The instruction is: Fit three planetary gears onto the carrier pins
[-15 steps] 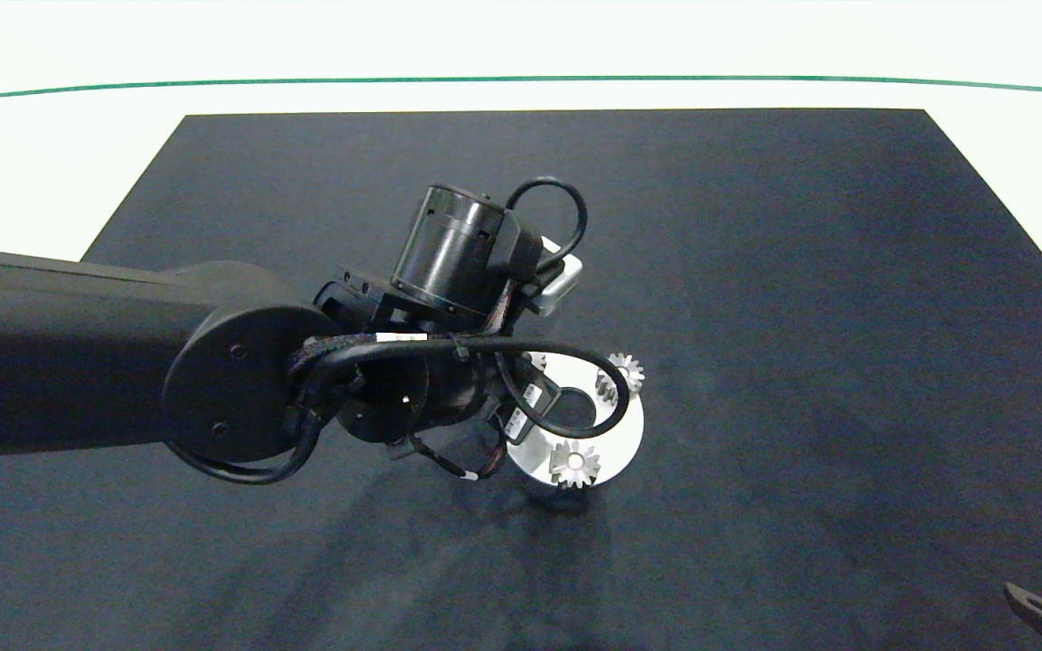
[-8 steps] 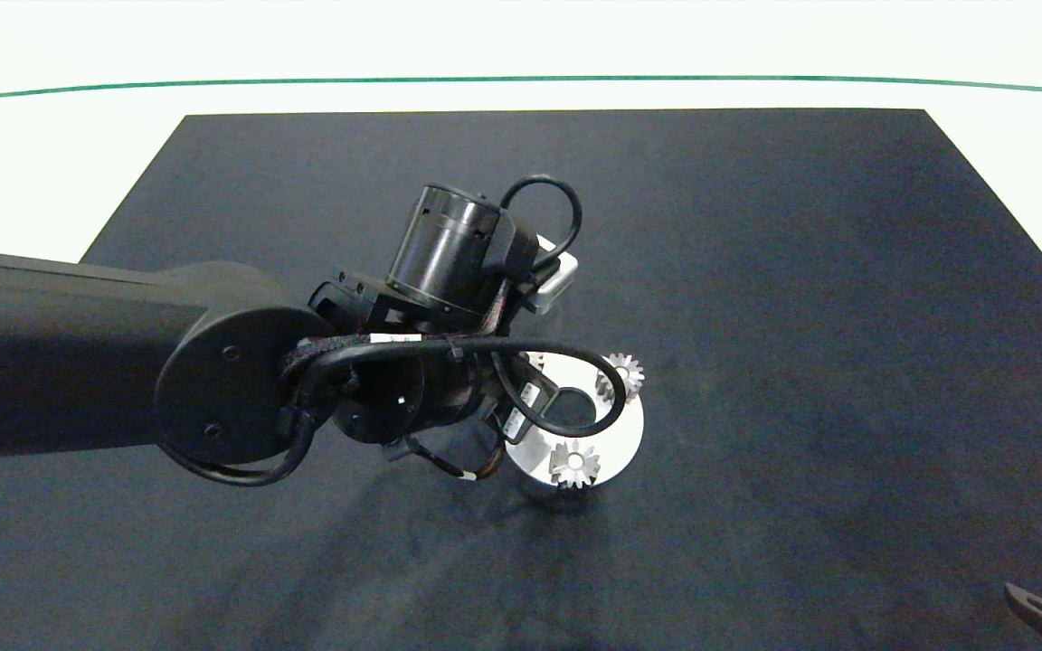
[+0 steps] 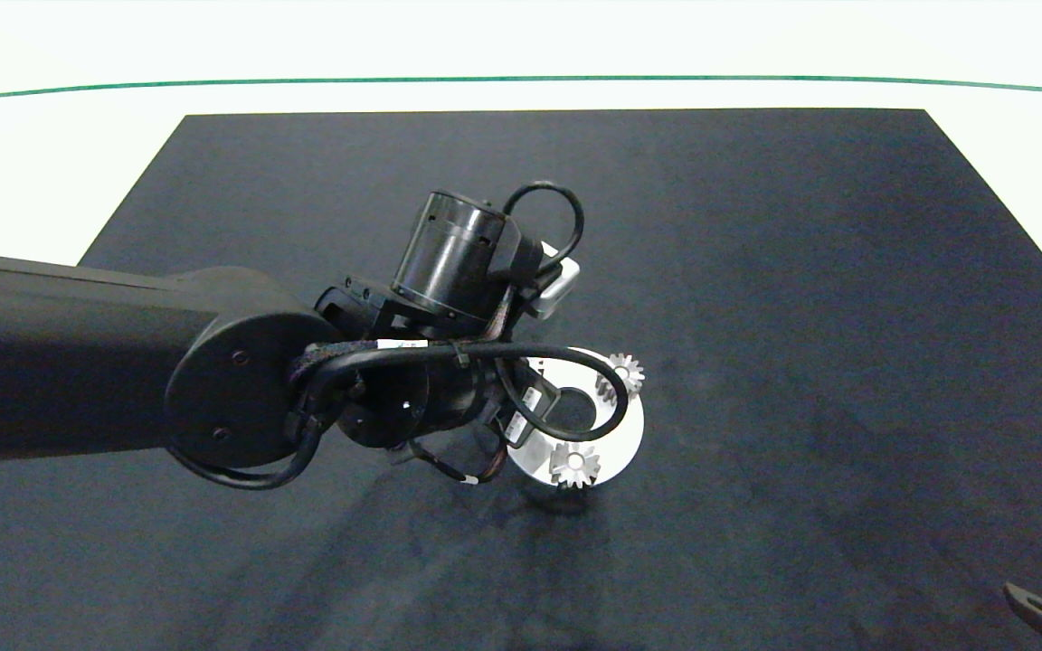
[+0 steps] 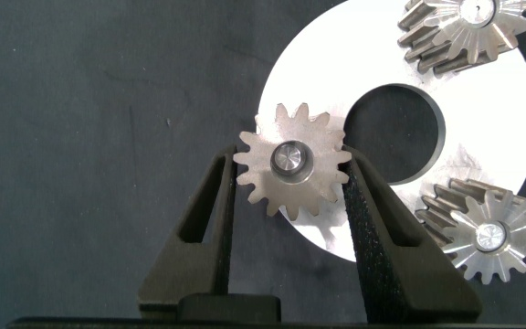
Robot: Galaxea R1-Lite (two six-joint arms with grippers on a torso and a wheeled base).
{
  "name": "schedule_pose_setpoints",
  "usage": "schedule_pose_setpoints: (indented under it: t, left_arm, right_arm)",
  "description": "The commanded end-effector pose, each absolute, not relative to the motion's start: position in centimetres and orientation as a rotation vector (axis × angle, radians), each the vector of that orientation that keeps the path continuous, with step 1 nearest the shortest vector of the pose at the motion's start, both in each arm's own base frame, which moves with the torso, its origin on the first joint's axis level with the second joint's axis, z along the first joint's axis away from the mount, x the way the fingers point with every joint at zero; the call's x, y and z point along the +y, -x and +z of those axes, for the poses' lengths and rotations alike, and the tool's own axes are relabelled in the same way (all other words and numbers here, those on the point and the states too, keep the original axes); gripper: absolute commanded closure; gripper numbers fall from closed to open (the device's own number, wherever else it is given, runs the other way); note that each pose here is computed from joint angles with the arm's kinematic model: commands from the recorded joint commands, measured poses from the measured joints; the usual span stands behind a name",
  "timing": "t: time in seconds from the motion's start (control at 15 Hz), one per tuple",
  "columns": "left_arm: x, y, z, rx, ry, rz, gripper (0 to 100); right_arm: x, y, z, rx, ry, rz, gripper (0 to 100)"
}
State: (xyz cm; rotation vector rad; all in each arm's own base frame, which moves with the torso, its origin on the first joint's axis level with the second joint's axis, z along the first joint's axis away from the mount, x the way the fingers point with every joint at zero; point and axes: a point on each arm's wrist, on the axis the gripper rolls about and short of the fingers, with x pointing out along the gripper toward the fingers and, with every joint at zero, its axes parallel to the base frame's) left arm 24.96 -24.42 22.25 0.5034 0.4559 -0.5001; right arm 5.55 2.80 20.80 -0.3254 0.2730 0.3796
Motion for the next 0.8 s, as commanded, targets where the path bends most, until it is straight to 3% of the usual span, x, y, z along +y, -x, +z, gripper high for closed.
schedule_pose_setpoints:
  t: [0.07, 0.8]
  left_arm:
    - [-24.51, -25.01, 22.14, 0.459, -0.507, -0.5, 100]
    - [-24.45, -24.96, 22.17, 0.457, -0.507, -0.5, 100]
  right_arm:
    - [2.8, -5.55, 20.8, 0.273, 0.327, 0.379, 0]
    - [2.8, -5.54, 20.78, 0.274, 0.328, 0.379, 0]
